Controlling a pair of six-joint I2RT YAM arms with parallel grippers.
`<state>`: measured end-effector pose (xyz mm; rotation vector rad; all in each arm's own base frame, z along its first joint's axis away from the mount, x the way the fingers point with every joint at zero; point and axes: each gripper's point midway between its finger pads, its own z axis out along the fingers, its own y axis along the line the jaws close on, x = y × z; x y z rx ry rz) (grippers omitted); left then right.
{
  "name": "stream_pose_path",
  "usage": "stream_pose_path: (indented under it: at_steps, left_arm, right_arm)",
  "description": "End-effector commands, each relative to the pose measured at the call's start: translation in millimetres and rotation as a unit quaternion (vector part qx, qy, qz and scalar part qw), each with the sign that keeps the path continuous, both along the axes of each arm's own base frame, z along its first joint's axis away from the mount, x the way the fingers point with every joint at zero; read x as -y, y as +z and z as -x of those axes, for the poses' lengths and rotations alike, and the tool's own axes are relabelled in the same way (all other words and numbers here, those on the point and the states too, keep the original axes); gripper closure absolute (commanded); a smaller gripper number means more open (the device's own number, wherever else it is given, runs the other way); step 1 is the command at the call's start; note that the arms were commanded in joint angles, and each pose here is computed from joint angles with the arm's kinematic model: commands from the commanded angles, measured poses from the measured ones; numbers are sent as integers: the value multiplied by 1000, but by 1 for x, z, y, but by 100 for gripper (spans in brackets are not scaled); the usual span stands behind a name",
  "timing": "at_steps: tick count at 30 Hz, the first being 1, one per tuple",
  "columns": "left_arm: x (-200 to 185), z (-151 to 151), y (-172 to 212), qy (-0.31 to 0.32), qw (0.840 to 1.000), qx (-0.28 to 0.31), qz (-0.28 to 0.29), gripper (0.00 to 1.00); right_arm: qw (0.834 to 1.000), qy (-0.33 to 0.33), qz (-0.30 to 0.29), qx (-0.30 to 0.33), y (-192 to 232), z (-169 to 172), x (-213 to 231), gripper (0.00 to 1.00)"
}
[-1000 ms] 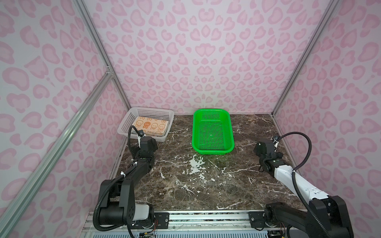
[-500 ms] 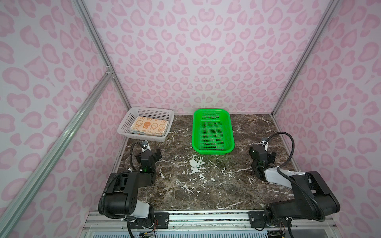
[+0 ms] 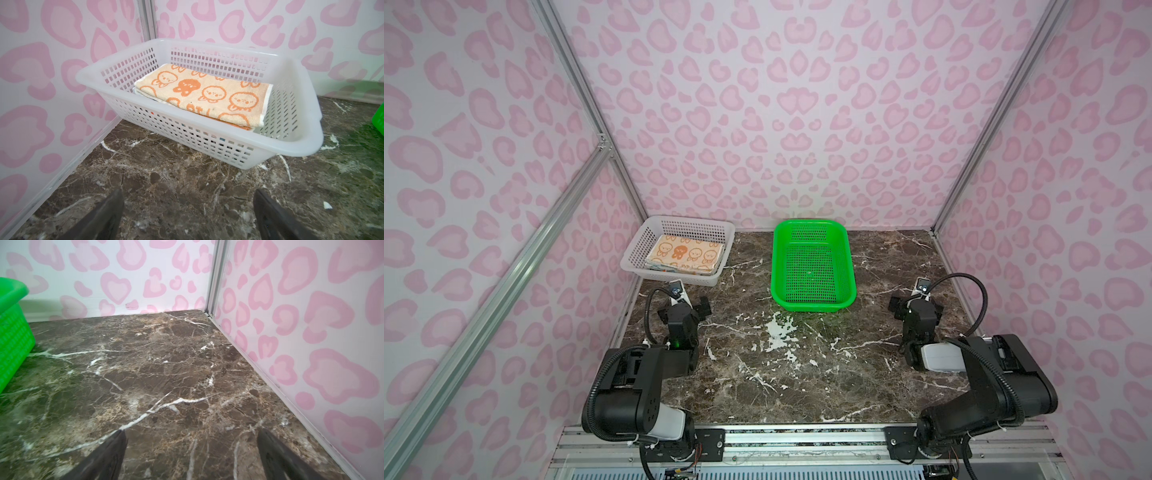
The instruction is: Fold and stack the towels
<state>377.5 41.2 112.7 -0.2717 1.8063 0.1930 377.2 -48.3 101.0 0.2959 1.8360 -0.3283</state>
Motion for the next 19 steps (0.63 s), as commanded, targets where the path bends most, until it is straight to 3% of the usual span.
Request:
stream_pose_path:
  at_steps: [1, 19]
  left_arm:
    - [0, -2, 8, -2, 1000, 18, -2, 2]
    - [-1, -2, 8, -2, 1000, 17, 1, 2]
  right_arm:
    - [1000, -2, 3, 7, 3, -1, 1, 0]
    - [1000, -2, 3, 6, 3, -1, 1, 0]
